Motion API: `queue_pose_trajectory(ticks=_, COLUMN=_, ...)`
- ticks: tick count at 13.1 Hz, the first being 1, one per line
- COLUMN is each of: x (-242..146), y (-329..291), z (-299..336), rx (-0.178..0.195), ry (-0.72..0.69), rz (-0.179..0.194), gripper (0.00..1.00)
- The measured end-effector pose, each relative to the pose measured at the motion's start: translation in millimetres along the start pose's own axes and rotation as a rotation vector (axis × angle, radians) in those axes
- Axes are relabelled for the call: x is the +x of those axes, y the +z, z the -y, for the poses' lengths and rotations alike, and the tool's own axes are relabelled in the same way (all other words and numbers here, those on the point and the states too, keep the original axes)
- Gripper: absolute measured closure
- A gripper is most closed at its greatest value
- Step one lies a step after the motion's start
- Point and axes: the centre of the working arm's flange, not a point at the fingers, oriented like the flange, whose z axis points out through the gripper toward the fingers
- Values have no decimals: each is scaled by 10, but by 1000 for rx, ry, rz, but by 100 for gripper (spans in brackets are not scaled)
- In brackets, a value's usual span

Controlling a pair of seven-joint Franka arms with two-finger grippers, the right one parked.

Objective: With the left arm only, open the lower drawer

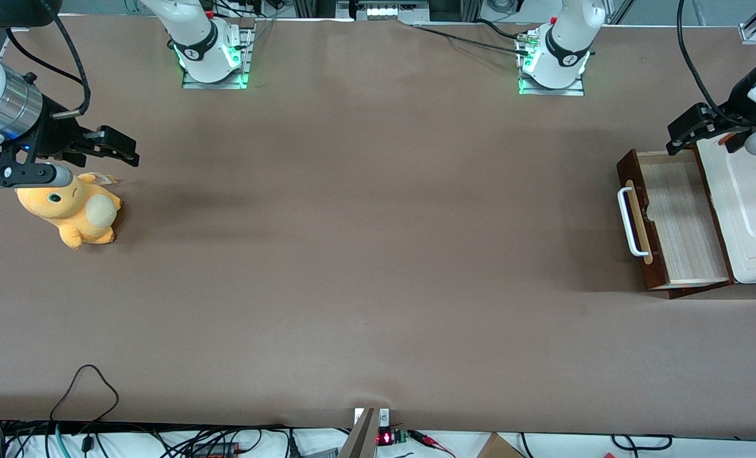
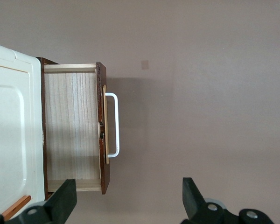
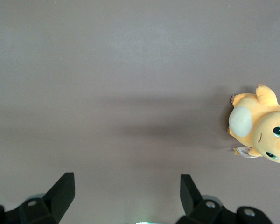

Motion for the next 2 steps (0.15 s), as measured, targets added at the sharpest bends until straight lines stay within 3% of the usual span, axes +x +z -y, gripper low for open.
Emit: queue_pose_trajectory(ticks=2, x=0, y=0, z=0, rx=0, ry=0, rz=0, gripper=0)
